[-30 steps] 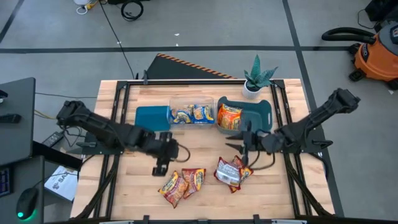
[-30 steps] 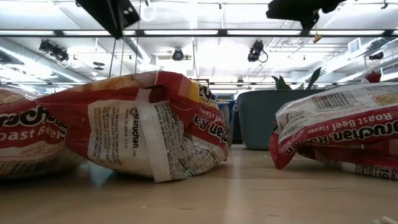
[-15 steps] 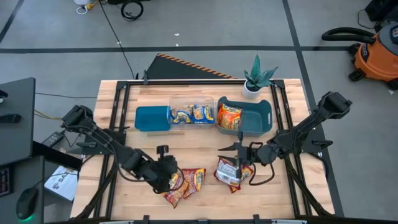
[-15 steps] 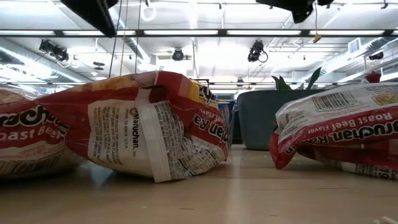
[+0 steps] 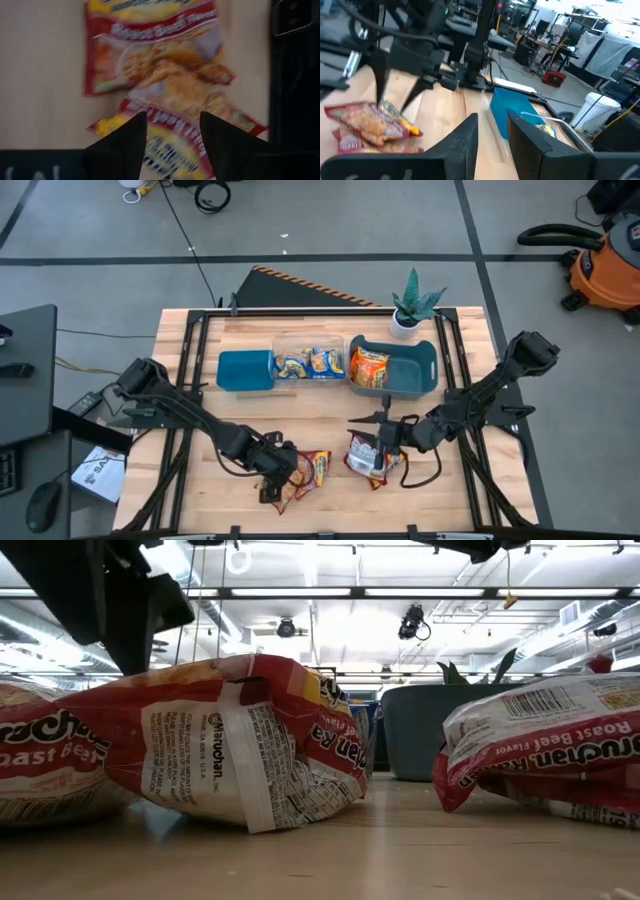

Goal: Sort Maruchan noodles
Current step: Put the red noodle pack into the left blue bin

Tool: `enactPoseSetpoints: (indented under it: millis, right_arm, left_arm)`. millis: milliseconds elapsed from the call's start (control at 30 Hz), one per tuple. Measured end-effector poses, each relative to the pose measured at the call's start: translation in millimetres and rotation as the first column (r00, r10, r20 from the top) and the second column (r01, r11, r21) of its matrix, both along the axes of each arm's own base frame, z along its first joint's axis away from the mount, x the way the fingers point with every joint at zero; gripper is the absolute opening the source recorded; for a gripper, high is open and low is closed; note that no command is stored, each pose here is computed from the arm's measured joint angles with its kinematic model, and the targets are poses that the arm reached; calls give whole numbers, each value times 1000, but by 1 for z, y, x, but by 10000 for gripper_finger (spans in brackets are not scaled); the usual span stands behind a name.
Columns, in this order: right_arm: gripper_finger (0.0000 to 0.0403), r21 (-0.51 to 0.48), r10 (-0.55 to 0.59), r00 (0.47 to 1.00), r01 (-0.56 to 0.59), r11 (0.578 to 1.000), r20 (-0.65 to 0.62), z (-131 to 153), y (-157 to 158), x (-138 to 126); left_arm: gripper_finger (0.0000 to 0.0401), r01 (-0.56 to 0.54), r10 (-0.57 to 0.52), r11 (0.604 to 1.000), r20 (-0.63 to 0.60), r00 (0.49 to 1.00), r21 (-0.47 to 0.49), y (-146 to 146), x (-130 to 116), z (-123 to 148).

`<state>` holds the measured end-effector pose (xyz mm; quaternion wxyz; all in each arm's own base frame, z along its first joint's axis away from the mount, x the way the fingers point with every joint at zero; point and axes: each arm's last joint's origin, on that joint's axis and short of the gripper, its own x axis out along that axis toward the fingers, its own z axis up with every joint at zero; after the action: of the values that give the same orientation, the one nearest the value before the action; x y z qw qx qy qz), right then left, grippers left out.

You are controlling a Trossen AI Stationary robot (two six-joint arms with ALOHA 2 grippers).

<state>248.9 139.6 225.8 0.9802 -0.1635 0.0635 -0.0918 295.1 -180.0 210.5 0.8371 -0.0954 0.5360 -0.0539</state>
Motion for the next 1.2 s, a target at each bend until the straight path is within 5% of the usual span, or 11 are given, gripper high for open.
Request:
enactPoseSetpoints:
  millis: [400,600,700,867,1067,1200]
  right_arm:
    - [109,-15,-7,999,6,1000,-51,-7,-12,7]
    - [109,9,4,999,-4,1000,-51,-7,-16,10]
    - [109,22,6,999,-5,1000,-50,-7,-17,10]
    - [109,39,23,998,-21,999,-51,-7,-16,10]
    - [109,70,42,997,-38,997,-66,-9,-15,10]
    - [109,63,44,996,-39,997,-81,-11,-15,9]
  left_arm:
    - [188,53,-40,993,-118,992,107,-2,2,-32]
    - [170,-28,126,956,-325,937,292,27,-15,-32]
    - [160,-18,157,950,-428,890,312,35,-21,-18]
    - [149,19,91,980,-530,843,200,30,-23,9]
    - [148,111,-35,985,-474,880,135,-3,-35,9]
    - [148,263,-150,933,-398,905,245,-33,-59,4]
